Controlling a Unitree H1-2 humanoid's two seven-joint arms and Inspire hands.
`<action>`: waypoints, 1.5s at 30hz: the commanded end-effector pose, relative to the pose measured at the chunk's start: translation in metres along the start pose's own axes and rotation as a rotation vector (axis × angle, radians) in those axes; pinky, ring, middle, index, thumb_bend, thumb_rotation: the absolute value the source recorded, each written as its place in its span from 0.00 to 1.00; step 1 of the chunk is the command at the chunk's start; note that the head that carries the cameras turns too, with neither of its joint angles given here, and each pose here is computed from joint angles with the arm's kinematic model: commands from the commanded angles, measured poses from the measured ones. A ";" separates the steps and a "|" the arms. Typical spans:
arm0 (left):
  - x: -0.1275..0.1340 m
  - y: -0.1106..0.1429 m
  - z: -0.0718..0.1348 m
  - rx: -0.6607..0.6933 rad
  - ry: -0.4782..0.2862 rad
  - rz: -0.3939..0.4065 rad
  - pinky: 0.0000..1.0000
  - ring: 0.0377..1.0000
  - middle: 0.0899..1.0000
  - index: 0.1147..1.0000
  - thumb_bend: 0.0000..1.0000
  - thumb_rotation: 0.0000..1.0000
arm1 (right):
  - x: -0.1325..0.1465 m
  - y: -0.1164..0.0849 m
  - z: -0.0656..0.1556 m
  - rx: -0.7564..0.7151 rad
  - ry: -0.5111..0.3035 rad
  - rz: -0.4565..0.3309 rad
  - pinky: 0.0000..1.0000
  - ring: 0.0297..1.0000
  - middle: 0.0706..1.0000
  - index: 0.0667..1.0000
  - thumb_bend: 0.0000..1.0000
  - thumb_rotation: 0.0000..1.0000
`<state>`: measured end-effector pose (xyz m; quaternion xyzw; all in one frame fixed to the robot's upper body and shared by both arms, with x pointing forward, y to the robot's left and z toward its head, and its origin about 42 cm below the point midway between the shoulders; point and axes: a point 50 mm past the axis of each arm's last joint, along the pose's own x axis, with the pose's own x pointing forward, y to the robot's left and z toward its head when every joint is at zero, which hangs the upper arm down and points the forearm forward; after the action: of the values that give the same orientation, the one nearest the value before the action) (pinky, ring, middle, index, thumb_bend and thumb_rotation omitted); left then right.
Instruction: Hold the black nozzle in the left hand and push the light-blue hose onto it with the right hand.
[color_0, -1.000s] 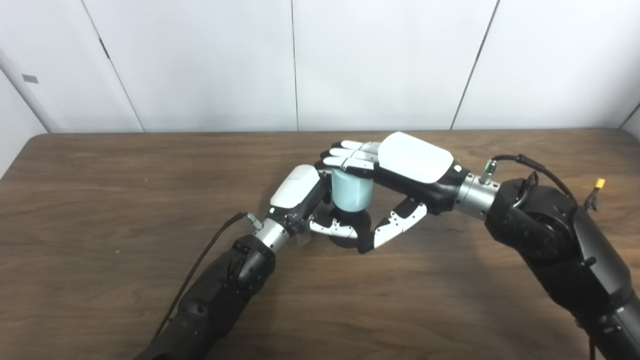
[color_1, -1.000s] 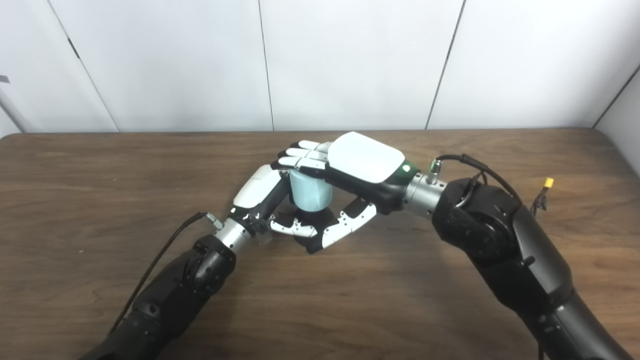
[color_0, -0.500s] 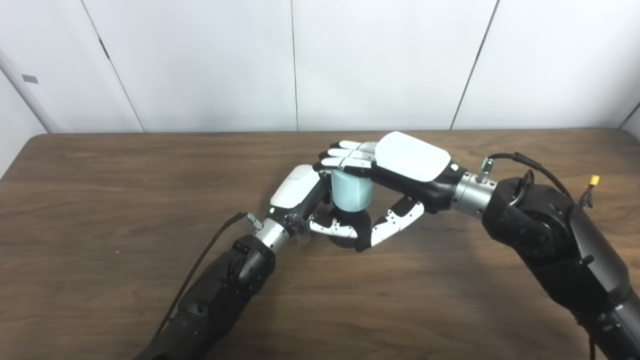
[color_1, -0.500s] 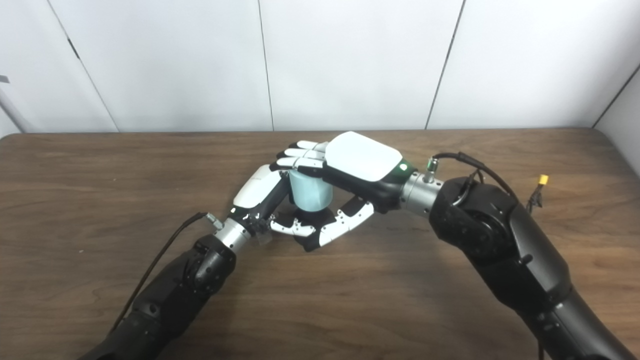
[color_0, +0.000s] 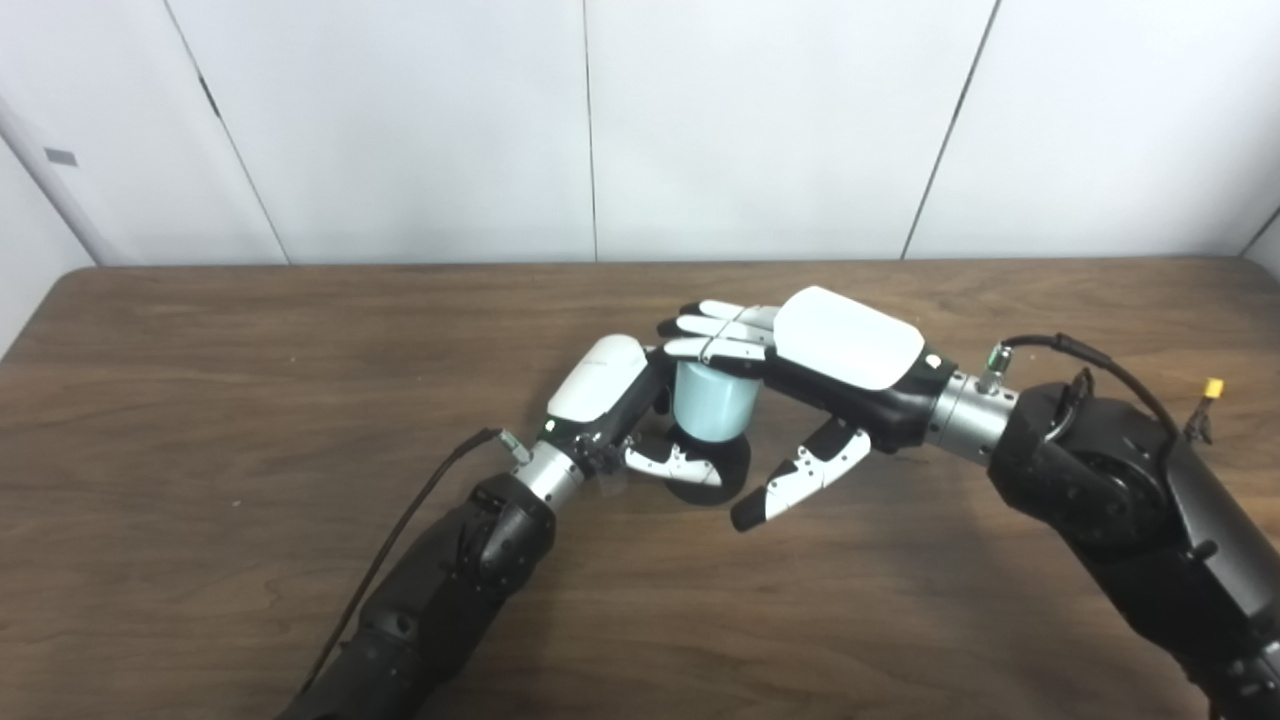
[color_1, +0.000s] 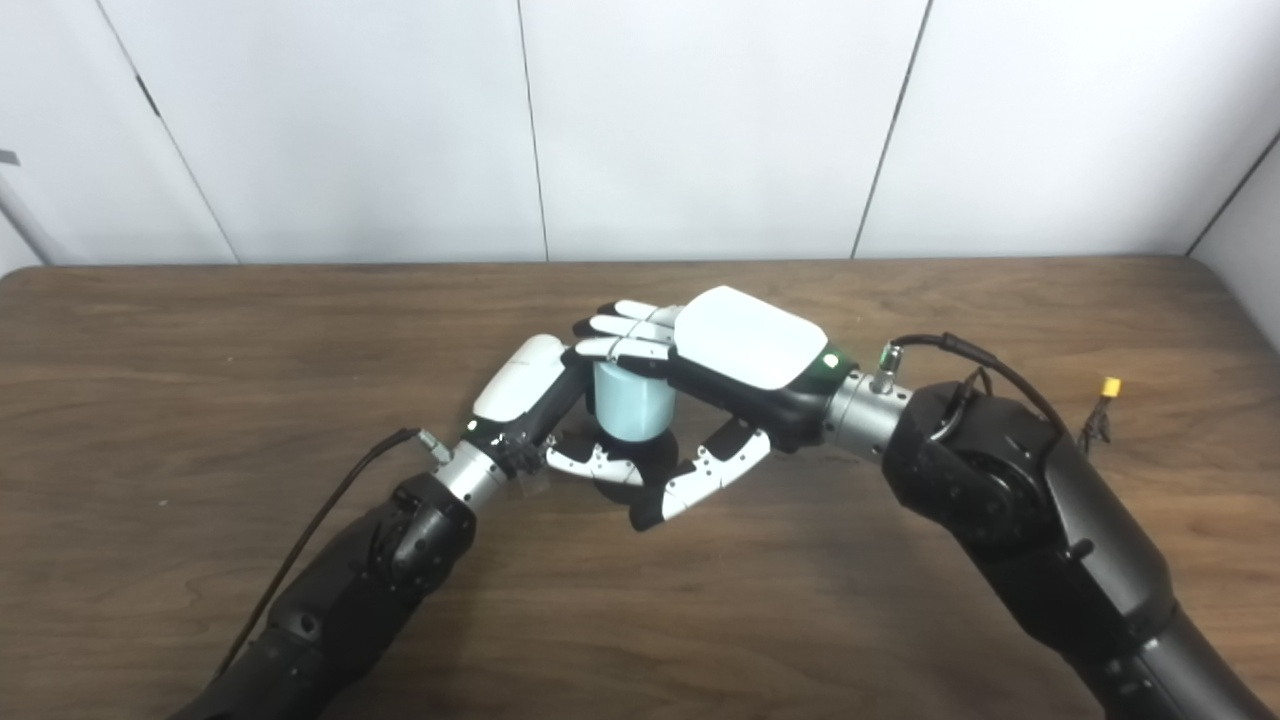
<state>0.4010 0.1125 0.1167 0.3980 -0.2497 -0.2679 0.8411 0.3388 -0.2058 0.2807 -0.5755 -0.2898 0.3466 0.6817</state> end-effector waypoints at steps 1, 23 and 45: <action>-0.054 -0.044 -0.026 -0.033 0.182 -0.131 0.35 0.38 0.42 0.44 0.50 0.00 | -0.012 0.025 -0.003 0.012 0.009 0.173 0.85 0.93 0.92 0.88 0.79 0.85; -0.053 -0.045 -0.025 -0.029 0.179 -0.129 0.34 0.37 0.42 0.44 0.50 0.00 | 0.000 0.028 0.004 -0.034 0.005 0.199 0.87 0.95 0.94 0.90 0.82 0.87; -0.055 -0.043 -0.026 -0.014 0.178 -0.142 0.35 0.38 0.43 0.44 0.50 0.00 | 0.001 0.048 0.001 -0.049 -0.007 0.288 0.86 0.91 0.87 0.83 0.85 0.89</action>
<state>0.3991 0.1153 0.1158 0.3987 -0.2453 -0.2644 0.8432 0.3412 -0.1930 0.2805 -0.6092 -0.2980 0.3523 0.6449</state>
